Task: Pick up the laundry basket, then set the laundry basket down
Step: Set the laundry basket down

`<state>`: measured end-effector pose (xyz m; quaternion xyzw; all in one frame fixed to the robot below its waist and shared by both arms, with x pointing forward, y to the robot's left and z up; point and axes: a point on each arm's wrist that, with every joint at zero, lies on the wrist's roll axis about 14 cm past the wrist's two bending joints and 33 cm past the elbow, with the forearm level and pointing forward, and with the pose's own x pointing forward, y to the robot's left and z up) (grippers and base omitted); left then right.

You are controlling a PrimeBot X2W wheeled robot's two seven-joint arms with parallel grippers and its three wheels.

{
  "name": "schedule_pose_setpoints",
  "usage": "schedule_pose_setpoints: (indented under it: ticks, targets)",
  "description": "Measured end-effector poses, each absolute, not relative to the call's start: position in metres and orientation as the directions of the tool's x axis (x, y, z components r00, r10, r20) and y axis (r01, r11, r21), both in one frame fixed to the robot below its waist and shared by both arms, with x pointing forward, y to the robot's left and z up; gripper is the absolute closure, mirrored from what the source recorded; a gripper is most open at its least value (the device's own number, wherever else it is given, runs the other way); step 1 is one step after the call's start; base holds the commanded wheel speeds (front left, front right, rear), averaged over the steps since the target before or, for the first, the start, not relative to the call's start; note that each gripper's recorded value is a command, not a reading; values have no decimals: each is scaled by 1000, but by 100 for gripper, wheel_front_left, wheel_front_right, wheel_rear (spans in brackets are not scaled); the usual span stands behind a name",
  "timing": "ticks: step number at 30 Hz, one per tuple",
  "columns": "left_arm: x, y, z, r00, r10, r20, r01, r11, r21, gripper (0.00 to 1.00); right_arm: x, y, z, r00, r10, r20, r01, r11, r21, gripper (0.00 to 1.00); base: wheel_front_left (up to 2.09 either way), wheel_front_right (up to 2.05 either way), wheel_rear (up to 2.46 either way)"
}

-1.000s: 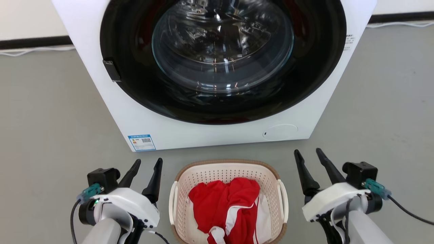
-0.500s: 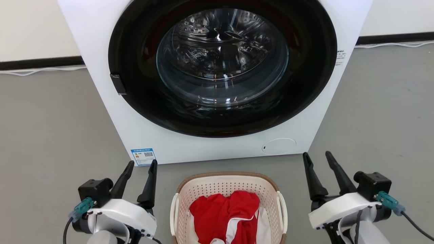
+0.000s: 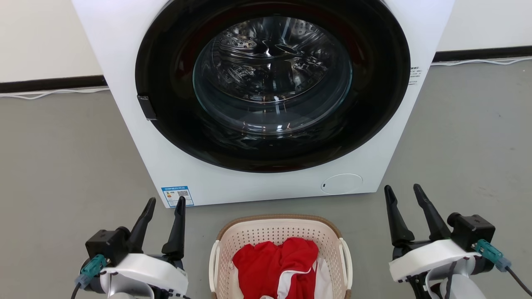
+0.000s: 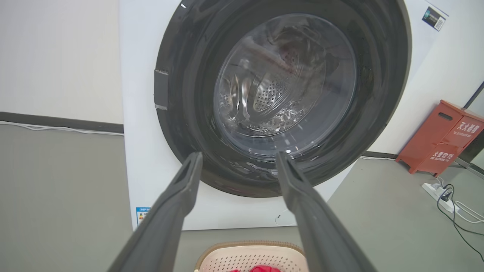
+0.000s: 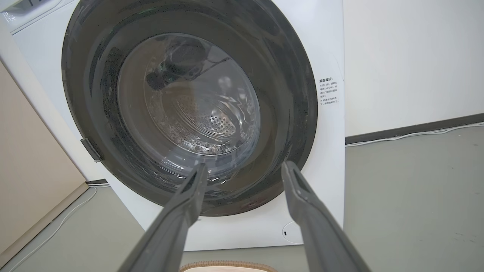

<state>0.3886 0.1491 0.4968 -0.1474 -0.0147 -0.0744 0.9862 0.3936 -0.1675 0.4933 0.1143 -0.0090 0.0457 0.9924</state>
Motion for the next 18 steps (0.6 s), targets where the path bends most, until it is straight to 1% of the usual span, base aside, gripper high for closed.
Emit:
schedule_pose_setpoints:
  ticks: [18]
  targets:
    - [390, 148, 494, 989, -141, 46, 149, 946, -287, 0, 390, -174, 488, 998, 66, 15, -67, 975, 211, 0, 0, 0, 0]
